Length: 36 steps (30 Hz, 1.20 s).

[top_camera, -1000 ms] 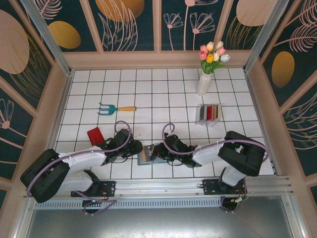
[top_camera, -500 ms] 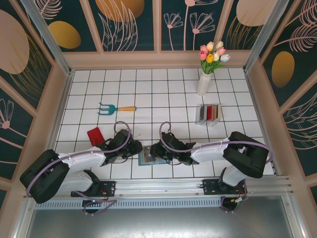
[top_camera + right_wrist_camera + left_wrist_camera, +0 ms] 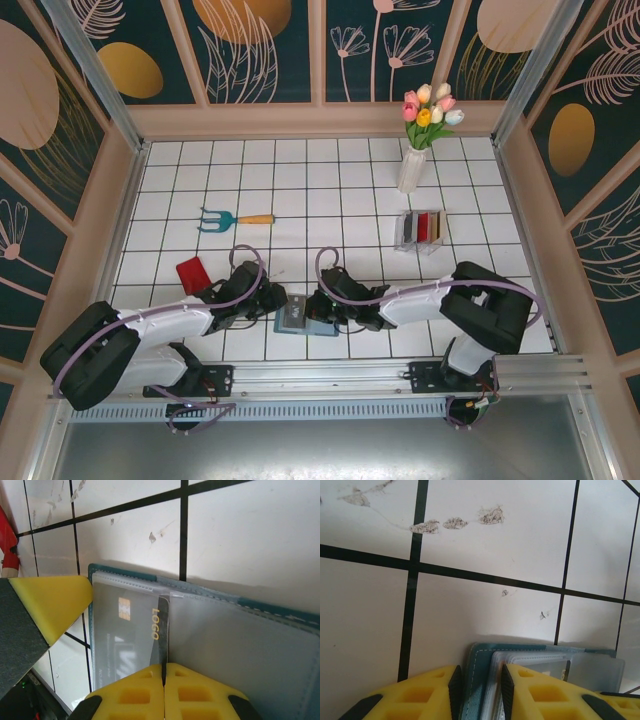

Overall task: Put the credit cards into the card holder
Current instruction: Insert the credit card into the card slot, then close the card holder at the bottom-center of the table.

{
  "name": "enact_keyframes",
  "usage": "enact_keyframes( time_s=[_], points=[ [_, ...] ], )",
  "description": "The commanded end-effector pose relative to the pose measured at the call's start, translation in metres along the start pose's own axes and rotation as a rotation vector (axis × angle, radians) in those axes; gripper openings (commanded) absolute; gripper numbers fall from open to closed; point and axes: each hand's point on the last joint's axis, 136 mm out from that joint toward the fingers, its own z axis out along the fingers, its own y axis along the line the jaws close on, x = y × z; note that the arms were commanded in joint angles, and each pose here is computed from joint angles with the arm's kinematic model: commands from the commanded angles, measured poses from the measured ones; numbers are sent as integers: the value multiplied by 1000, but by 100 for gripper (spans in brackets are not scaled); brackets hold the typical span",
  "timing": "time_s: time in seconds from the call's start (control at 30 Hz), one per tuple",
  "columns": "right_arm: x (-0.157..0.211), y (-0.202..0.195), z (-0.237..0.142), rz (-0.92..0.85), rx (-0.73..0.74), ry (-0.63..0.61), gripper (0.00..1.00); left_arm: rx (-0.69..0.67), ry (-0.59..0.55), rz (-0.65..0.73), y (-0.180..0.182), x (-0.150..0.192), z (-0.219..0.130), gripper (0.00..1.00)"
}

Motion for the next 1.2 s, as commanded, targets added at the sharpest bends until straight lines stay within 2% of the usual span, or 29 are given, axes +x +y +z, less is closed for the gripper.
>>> enact_keyframes(
  time_s=[0.0, 0.2, 0.3, 0.37, 0.47, 0.57, 0.8, 0.87, 0.97, 1.17],
  points=[
    [0, 32, 5, -25, -108, 28, 7, 36, 66, 4, -3, 16, 4, 31],
    [-7, 35, -6, -54, -87, -9, 10, 28, 40, -3, -2, 11, 0, 32],
    [-15, 23, -22, -87, 52, -67, 18, 18, 12, 1, -2, 6, -7, 37],
    [-20, 18, -36, -119, 136, -108, 27, 11, -10, 11, -3, 2, -12, 39],
    [-22, 2, -58, -140, 291, -143, 37, 5, -27, 17, -2, 0, -18, 50],
    [-19, -17, -72, -136, 416, -149, 46, 13, -14, 19, -1, 3, -21, 56],
    [0, -54, -75, -77, 565, -97, 56, 27, 59, 54, -4, 15, -18, 61],
    [3, -58, -71, -74, 574, -87, 56, 31, 77, 63, -5, 18, -16, 62],
    [4, -59, -63, -74, 570, -74, 51, 40, 113, 79, -9, 22, -11, 61],
    [7, -57, -52, -66, 546, -58, 34, 67, 178, 99, -19, 29, -5, 55]
  ],
)
